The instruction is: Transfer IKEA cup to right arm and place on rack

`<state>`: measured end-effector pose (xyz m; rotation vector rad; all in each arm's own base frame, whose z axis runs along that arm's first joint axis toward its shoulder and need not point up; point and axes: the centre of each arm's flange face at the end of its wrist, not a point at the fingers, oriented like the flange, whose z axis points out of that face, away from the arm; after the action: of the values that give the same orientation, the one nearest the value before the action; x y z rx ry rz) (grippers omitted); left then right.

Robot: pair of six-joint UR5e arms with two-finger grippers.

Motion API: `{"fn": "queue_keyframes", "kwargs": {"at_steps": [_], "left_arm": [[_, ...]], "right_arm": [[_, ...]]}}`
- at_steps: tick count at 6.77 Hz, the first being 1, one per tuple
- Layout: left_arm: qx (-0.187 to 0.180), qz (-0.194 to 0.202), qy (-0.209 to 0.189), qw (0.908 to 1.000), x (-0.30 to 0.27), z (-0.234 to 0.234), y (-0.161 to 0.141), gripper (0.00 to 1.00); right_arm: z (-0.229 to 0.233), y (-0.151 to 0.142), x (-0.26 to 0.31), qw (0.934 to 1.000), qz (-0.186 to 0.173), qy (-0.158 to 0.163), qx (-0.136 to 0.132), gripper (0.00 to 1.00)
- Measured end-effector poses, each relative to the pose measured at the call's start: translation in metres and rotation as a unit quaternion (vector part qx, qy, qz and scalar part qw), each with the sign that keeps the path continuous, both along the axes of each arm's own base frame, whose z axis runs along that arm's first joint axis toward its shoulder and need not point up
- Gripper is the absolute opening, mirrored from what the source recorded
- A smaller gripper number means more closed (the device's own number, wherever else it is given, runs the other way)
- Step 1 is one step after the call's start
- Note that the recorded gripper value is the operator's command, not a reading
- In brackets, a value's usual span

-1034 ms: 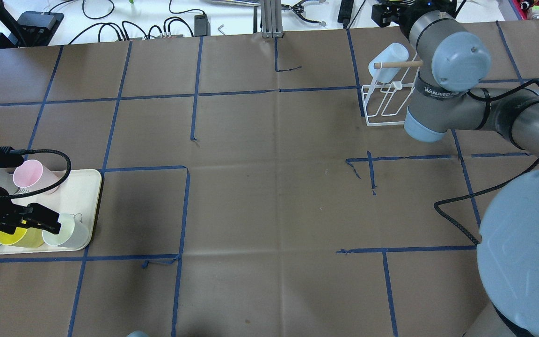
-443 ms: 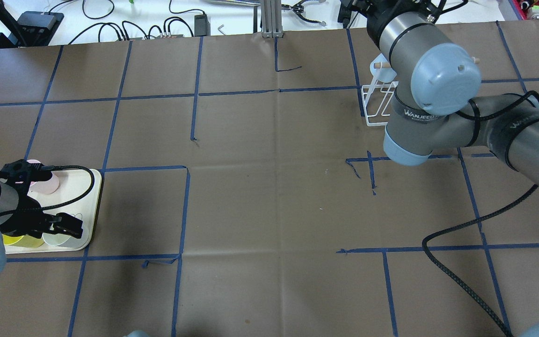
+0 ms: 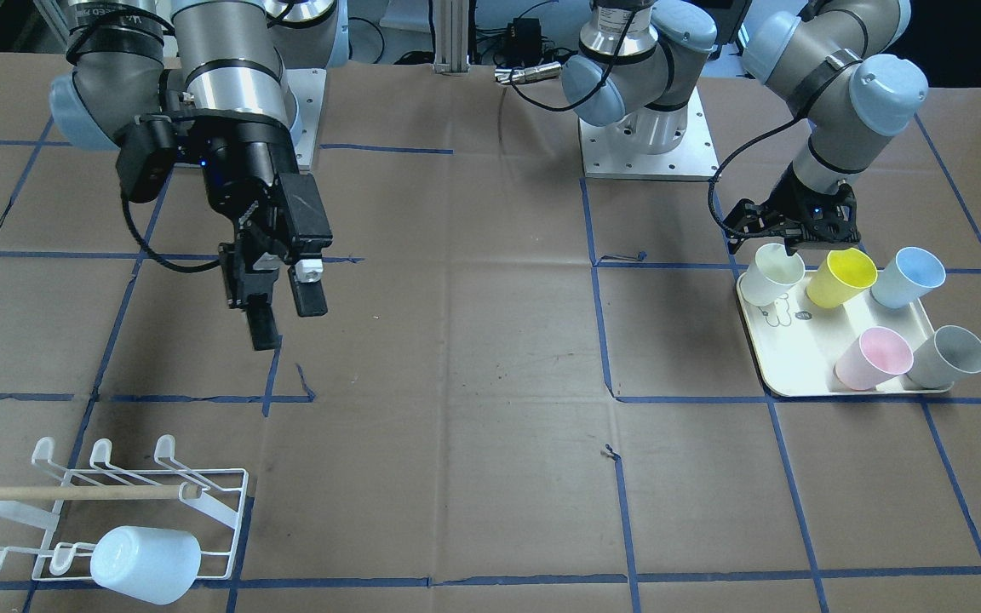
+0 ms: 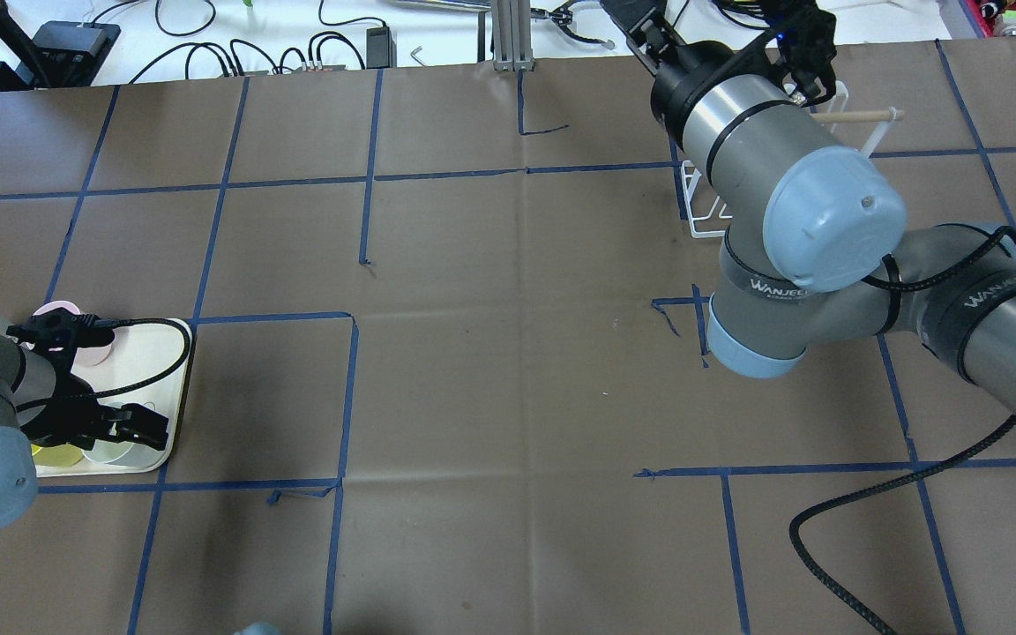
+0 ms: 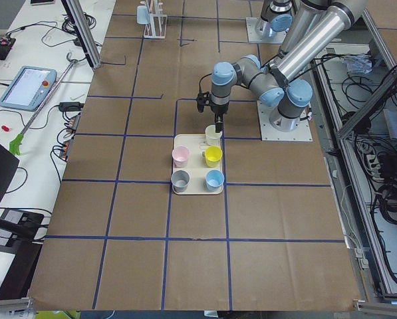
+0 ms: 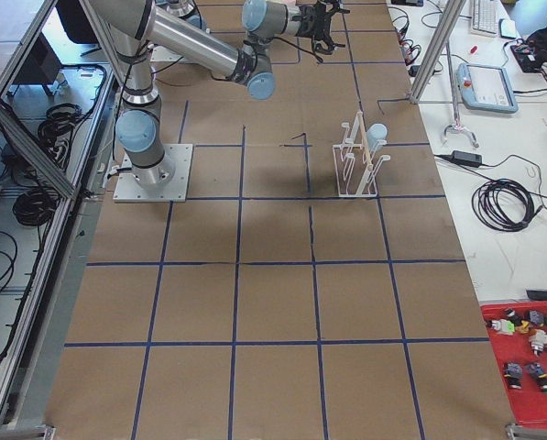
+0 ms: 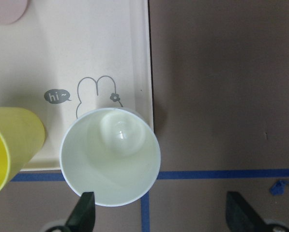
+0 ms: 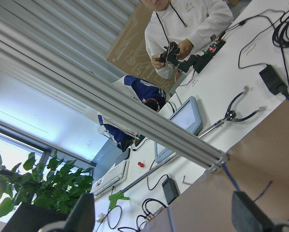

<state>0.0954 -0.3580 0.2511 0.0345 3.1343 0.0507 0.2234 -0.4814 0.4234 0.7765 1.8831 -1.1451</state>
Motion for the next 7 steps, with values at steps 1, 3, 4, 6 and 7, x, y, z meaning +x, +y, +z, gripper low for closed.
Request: {"fn": "queue_keyframes", "kwargs": {"at_steps": [1,3,4,6,7], "left_arm": [[0.004,0.000,0.003,1.0000,0.001,-0.006,-0.002,0.94],[0.007,-0.003,0.006,1.0000,0.004,-0.019,-0.009,0.80],[0.008,-0.003,0.007,0.9999,0.004,-0.022,-0.010,0.48],[0.009,-0.005,0.008,0.9999,0.003,-0.024,-0.011,0.00],[0.009,-0.005,0.007,0.9999,0.003,-0.023,-0.011,0.00]], "right_arm": [[-0.009,0.017,0.014,0.9966,-0.003,-0.075,0.035,1.00],[-0.027,0.047,0.020,0.9777,-0.025,-0.196,0.071,1.00],[-0.032,0.058,0.018,0.9695,-0.032,-0.233,0.070,1.00],[-0.036,0.063,0.017,0.9651,-0.039,-0.250,0.068,1.00],[-0.040,0.061,0.017,0.9650,-0.041,-0.248,0.074,1.00]]}}
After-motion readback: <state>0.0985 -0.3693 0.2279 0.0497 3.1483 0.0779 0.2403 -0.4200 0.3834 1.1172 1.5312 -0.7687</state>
